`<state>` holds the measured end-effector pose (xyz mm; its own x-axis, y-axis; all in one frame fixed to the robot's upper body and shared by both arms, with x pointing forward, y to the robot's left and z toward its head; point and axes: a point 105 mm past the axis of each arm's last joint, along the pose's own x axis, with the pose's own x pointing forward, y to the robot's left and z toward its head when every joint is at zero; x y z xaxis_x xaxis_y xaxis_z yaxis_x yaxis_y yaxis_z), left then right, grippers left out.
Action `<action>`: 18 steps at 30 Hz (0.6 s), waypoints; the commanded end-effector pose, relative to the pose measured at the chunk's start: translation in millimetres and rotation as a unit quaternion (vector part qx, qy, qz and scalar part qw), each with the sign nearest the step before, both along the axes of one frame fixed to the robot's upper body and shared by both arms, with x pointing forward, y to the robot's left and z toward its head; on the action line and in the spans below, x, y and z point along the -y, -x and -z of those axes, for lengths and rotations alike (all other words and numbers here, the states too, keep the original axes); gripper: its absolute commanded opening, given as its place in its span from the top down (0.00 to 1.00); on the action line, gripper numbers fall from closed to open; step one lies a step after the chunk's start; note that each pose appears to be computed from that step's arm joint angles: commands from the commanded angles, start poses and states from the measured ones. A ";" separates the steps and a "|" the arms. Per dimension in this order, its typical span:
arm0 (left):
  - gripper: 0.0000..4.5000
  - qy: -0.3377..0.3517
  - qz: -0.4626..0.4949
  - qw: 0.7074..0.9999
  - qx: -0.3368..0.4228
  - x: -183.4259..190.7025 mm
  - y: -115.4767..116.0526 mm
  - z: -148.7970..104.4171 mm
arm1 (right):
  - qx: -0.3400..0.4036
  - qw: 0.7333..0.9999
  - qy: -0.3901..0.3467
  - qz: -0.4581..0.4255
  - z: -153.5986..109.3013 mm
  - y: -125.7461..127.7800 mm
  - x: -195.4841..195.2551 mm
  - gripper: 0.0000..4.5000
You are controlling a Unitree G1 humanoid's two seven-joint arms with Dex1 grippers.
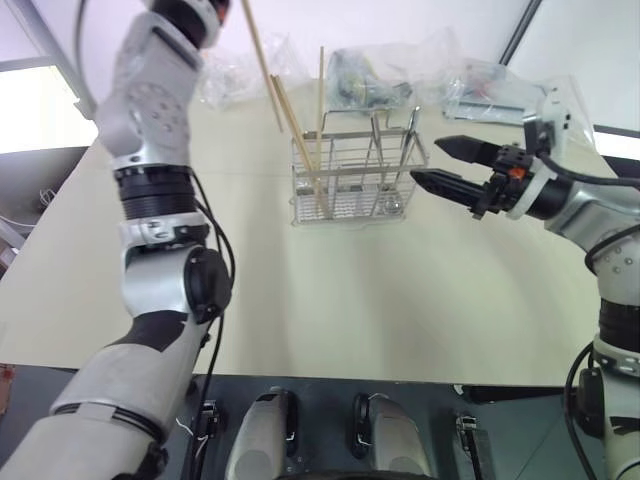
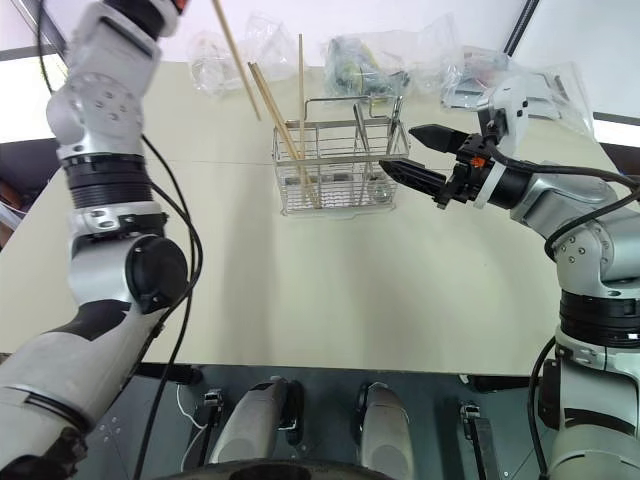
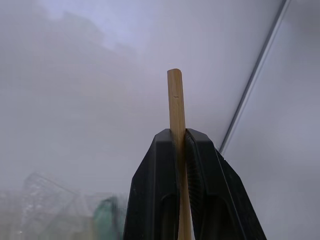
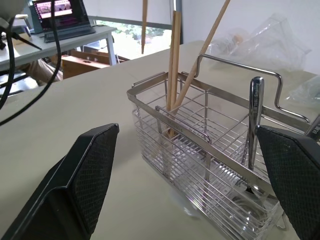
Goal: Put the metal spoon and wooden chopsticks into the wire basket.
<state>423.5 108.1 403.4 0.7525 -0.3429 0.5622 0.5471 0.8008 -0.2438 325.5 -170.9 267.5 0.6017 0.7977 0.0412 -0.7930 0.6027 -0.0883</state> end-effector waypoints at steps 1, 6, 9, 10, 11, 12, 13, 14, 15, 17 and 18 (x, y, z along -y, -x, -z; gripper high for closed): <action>0.99 -0.022 0.013 0.999 0.032 22.3 3.6 -1.6 | 0.027 1.000 -0.010 0.002 -12.6 9.2 2.1 0.00; 0.99 -0.064 -0.014 0.996 0.057 38.9 -1.7 17.5 | 0.035 0.999 -0.021 0.004 -14.8 12.1 -1.0 0.00; 0.99 -0.069 -0.025 0.996 0.050 42.7 -5.5 31.7 | 0.039 0.999 -0.030 0.002 -14.4 14.0 -3.3 0.00; 0.99 -0.078 -0.024 0.996 0.047 45.9 -6.1 37.4 | 0.039 0.999 -0.031 0.003 -13.1 13.4 -3.3 0.00; 0.99 -0.088 -0.018 0.995 0.041 51.3 -6.1 46.8 | 0.039 0.999 -0.034 0.006 -11.9 11.3 -2.9 0.00; 0.99 -0.096 -0.012 0.995 0.036 55.6 -5.7 54.2 | 0.039 0.999 -0.036 0.008 -11.0 9.5 -2.5 0.00; 0.99 -0.099 -0.008 0.995 0.031 58.0 -5.4 59.6 | 0.039 0.998 -0.037 0.008 -10.7 7.9 -2.3 0.00; 0.99 -0.101 -0.005 0.994 0.027 59.4 -5.2 63.2 | 0.039 0.998 -0.038 0.008 -10.7 6.5 -2.2 0.00; 0.99 -0.103 -0.004 0.994 0.025 59.8 -5.0 65.6 | 0.040 0.998 -0.038 0.008 -10.9 5.4 -2.3 0.00; 0.99 -0.107 -0.004 0.994 0.021 60.0 -4.5 70.3 | 0.041 0.998 -0.038 0.007 -11.5 2.8 -2.7 0.00; 0.99 -0.105 -0.005 0.994 0.018 58.7 -4.5 72.1 | 0.043 0.998 -0.038 0.006 -12.3 1.4 -3.4 0.00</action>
